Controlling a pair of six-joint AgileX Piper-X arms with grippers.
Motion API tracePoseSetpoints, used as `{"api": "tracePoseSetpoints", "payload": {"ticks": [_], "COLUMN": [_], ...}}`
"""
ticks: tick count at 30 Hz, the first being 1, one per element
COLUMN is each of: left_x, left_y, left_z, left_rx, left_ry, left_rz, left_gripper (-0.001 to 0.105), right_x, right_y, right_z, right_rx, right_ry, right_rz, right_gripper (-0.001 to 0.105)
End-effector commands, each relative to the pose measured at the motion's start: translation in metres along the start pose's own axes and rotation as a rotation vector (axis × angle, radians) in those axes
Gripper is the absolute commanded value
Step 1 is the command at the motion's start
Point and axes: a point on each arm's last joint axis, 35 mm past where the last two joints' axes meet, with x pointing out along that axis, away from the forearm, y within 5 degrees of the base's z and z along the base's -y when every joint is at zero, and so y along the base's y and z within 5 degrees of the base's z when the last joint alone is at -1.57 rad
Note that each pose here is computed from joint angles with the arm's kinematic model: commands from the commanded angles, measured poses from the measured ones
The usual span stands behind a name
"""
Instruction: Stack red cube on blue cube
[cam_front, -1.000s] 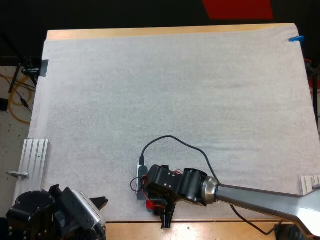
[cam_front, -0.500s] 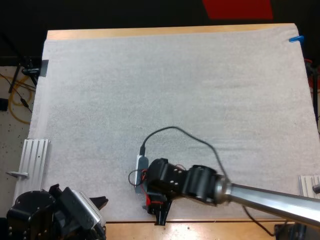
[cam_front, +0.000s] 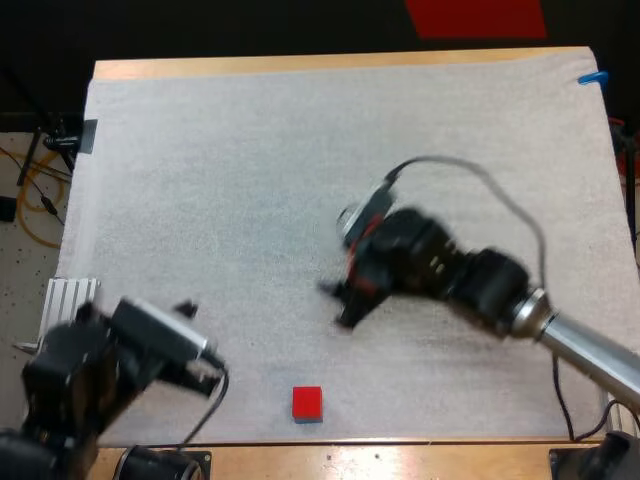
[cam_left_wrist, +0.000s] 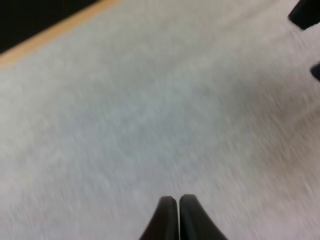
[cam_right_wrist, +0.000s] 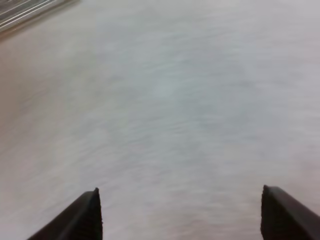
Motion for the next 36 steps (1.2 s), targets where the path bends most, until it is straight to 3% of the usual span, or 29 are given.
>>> {"api": "tracePoseSetpoints", "payload": {"ticks": [1, 9, 12, 14, 18, 24, 32, 36], "left_x": [0.006, 0.047, 0.059, 0.063, 0.059, 0.05, 0.002, -0.019], "left_y": [0.002, 0.014, 0.022, 0.032, 0.048, 0.059, 0.038, 0.026], "left_z": [0.012, 0.041, 0.046, 0.05, 0.053, 0.05, 0.041, 0.024], "left_rx": [-0.013, -0.025, -0.046, -0.072, -0.11, -0.152, -0.114, -0.112], "left_ry": [-0.051, -0.095, -0.092, -0.108, -0.154, -0.173, -0.31, -0.318], "left_rz": [0.028, 0.128, 0.163, 0.206, 0.274, 0.267, 0.269, 0.27], "left_gripper": [0.001, 0.019, 0.034, 0.051, 0.07, 0.074, 0.074, 0.074], "right_x": [-0.005, -0.049, -0.08, -0.108, -0.149, -0.199, -0.217, -0.218], "right_y": [-0.013, -0.099, -0.123, -0.139, -0.151, -0.139, -0.076, -0.047], "right_z": [-0.001, -0.042, -0.058, -0.072, -0.091, -0.111, -0.131, -0.144], "right_rx": [0.041, 0.25, 0.317, 0.371, 0.439, 0.492, 0.492, 0.489], "right_ry": [-0.019, -0.001, 0.0, -0.011, -0.013, 0.01, 0.009, 0.004], "right_rz": [-0.033, -0.288, -0.414, -0.516, -0.64, -0.765, -0.789, -0.793], "right_gripper": [0.065, 0.065, 0.065, 0.065, 0.065, 0.065, 0.065, 0.065]}}
